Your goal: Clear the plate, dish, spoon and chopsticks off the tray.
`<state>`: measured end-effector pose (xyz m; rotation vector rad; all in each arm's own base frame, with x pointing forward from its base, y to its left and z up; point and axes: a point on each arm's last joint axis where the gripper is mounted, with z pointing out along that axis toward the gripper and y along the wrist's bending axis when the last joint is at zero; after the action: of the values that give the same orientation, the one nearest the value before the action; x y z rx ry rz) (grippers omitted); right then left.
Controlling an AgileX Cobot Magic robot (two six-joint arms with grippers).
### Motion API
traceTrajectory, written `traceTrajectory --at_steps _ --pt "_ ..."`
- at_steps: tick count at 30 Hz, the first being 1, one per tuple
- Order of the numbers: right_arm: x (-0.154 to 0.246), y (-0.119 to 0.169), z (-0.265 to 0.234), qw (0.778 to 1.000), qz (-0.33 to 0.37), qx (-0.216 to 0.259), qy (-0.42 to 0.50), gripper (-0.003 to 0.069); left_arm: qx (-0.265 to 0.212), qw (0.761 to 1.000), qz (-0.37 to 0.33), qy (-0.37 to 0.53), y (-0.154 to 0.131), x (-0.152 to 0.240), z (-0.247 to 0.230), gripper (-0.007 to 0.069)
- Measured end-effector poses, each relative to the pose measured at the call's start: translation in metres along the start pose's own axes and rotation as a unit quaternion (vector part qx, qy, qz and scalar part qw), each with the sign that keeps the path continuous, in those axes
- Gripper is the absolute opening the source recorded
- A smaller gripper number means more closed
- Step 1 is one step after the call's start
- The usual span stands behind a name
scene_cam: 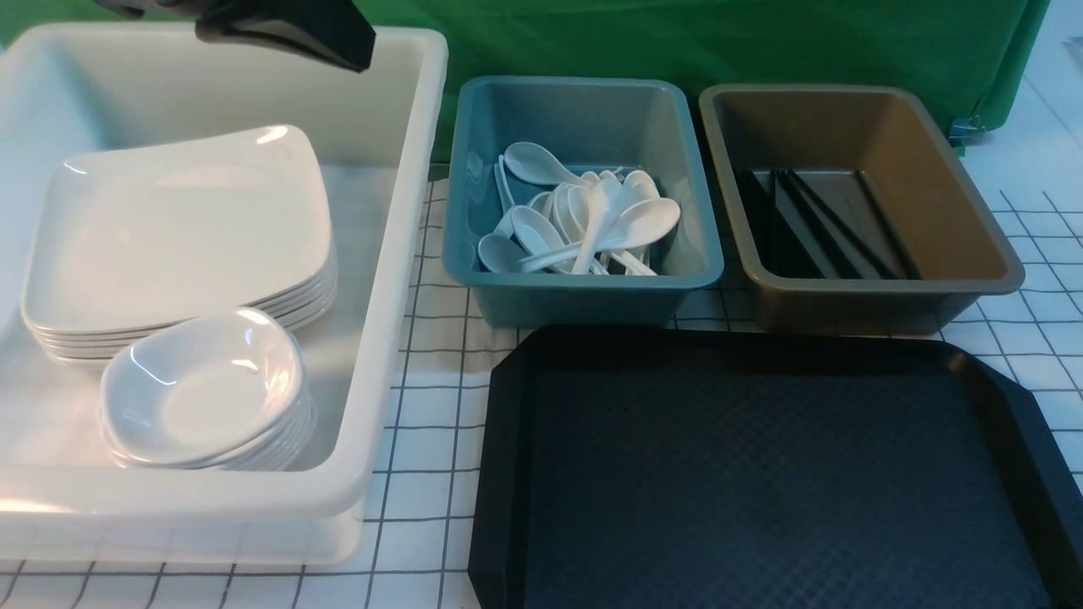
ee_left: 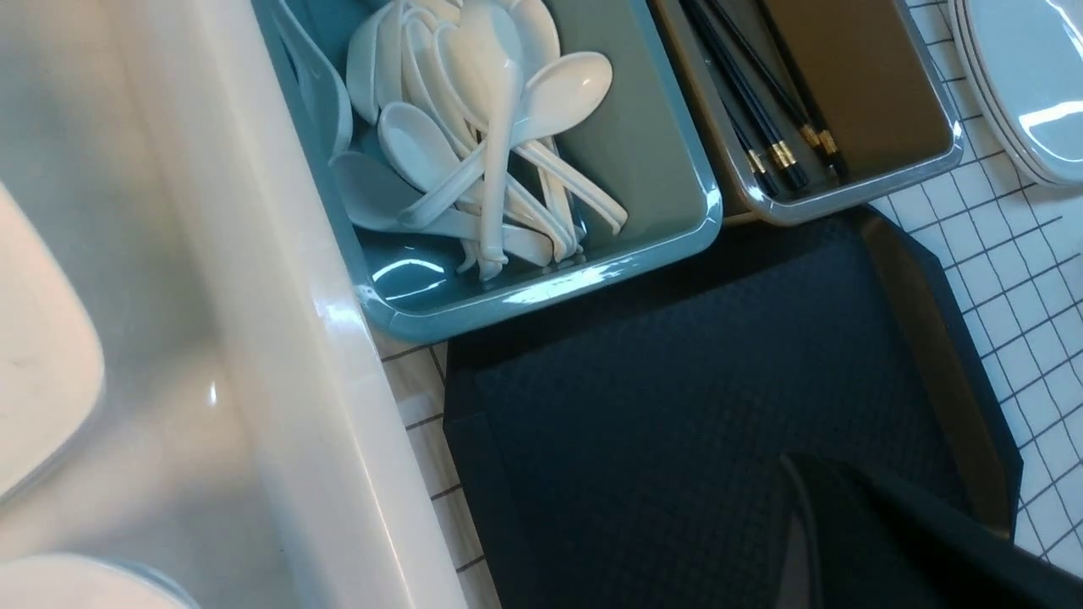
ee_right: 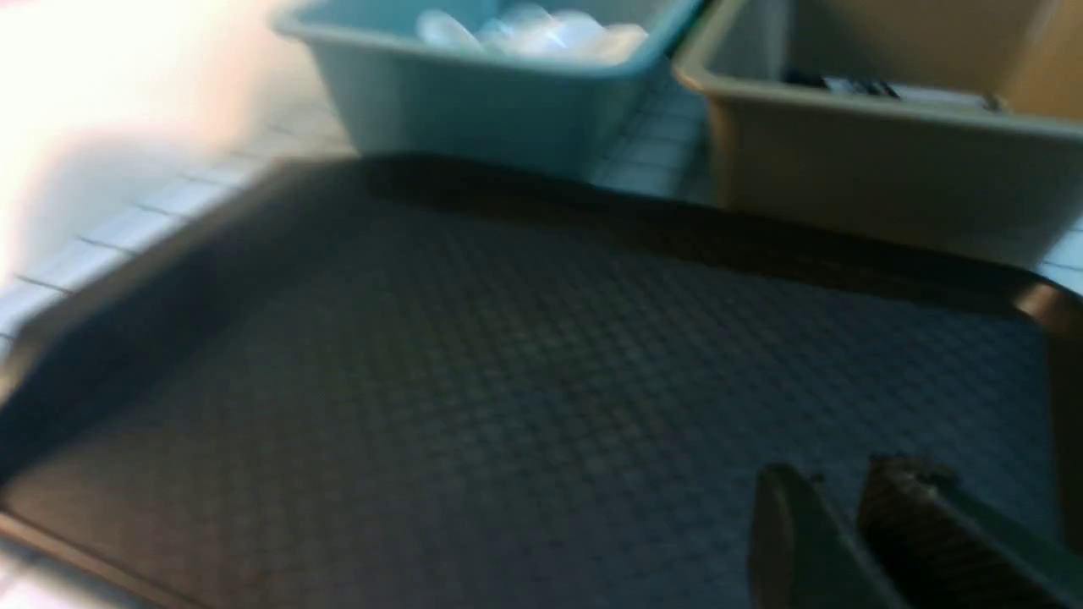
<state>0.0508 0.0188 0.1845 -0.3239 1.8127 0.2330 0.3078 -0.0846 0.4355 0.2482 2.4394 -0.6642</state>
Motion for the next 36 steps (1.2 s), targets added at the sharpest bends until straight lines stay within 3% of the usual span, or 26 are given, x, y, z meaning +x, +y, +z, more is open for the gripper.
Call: traceTrajectory --at_steps 13,22,30,36 --pt "0.001 -0.016 -0.002 0.990 0.035 0.139 0.005 0.0213 -0.003 1.000 0.001 -0.001 0.000 0.000 -0.002 0.0000" --pt "0.001 -0.019 -0.003 0.984 0.044 0.175 0.005 0.0232 0.011 0.998 0.029 -0.062 -0.027 0.014 -0.056 0.0002" --pt "0.001 -0.020 -0.003 0.983 0.045 0.178 0.005 0.0238 0.016 0.978 0.098 -0.183 -0.070 0.071 -0.159 0.0004" --pt "0.001 -0.020 -0.003 0.983 0.045 0.178 0.005 0.0240 0.015 0.976 0.105 -0.190 -0.071 0.142 -0.176 0.0004"
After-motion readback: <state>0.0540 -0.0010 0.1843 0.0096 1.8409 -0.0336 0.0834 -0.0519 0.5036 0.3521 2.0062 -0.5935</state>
